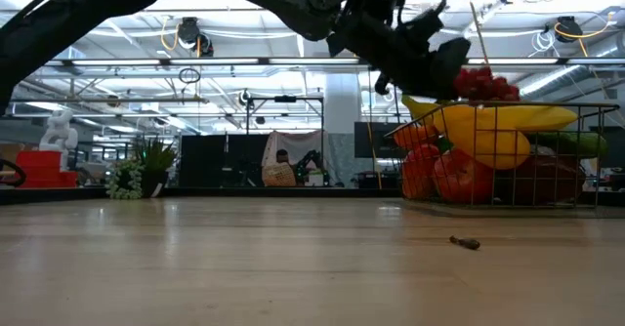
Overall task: Build produce basket
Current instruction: Put the grapes into the gold wire basket
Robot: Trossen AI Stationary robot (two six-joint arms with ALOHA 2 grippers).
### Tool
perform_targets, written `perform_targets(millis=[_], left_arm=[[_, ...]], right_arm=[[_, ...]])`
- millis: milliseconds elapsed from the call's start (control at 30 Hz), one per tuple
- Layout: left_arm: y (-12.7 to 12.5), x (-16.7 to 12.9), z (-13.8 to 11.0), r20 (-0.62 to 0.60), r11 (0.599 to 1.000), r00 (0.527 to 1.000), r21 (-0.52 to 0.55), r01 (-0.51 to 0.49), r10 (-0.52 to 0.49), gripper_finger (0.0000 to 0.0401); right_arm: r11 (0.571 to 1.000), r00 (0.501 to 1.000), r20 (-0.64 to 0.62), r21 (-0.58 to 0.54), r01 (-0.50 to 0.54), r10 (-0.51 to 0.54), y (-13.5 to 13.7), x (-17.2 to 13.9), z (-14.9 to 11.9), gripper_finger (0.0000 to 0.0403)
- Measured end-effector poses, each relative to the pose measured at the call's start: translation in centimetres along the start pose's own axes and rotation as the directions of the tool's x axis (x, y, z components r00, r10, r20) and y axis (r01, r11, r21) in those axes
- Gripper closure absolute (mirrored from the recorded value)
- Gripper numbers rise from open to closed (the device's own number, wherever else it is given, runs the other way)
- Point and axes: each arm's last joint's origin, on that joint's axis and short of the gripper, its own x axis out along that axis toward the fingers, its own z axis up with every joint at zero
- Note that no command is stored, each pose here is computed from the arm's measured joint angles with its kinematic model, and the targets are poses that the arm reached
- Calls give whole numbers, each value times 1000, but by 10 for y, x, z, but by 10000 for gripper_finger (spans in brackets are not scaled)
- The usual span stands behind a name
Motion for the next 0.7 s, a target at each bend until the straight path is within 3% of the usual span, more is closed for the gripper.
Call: perform_targets(millis=[400,600,700], left_arm=[[0,-4,-7,-109,980,990,190,-64,86,370],[2,-11,-4,-152,974,983,216,-64,98,365],[2,-15,-2,-167,974,981,221,-59,97,341]], right_arm=[[1000,1000,0,0,0,0,0,0,0,403],[1000,1000,-1,0,1,-1,0,0,0,403],[1000,1000,-1,0,0,0,0,0,0,403]])
